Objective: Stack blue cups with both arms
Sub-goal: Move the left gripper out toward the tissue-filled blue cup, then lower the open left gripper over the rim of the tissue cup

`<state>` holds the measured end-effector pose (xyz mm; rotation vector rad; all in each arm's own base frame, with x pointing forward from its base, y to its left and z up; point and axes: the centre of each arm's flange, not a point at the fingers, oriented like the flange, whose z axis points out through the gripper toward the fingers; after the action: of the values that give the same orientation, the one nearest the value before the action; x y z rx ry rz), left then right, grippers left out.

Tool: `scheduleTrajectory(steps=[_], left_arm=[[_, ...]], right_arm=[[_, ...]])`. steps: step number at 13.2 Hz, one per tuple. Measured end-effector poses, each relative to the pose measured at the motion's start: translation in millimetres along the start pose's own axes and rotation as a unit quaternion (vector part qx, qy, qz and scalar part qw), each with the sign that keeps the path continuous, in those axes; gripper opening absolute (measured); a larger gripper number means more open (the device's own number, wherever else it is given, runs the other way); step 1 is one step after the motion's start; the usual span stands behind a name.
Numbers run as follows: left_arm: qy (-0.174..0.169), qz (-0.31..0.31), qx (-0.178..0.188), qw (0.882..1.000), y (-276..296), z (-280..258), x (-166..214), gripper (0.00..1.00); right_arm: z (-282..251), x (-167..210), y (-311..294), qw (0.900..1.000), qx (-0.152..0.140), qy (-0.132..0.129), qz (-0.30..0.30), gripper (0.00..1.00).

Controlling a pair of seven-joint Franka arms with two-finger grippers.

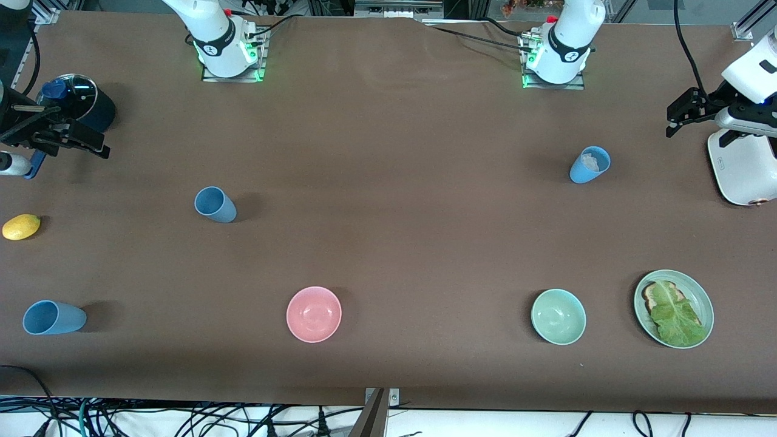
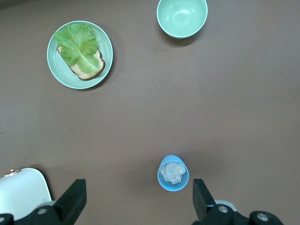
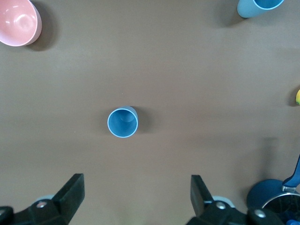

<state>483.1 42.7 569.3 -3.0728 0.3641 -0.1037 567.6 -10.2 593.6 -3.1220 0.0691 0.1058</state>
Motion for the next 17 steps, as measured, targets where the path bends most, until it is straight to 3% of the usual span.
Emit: scheduleTrajectory(steps=[7,17], left_arm=[[-0.006,0.016,0.016,1.000,-3,5,-3,1.00],[0.002,0.023,0.018,1.000,5,56,-52,1.00]], right_arm=[[-1,1,1,1.000,0.000,0.004,0.001,1.00],[-1,1,1,1.000,0.000,0.004,0.001,1.00]])
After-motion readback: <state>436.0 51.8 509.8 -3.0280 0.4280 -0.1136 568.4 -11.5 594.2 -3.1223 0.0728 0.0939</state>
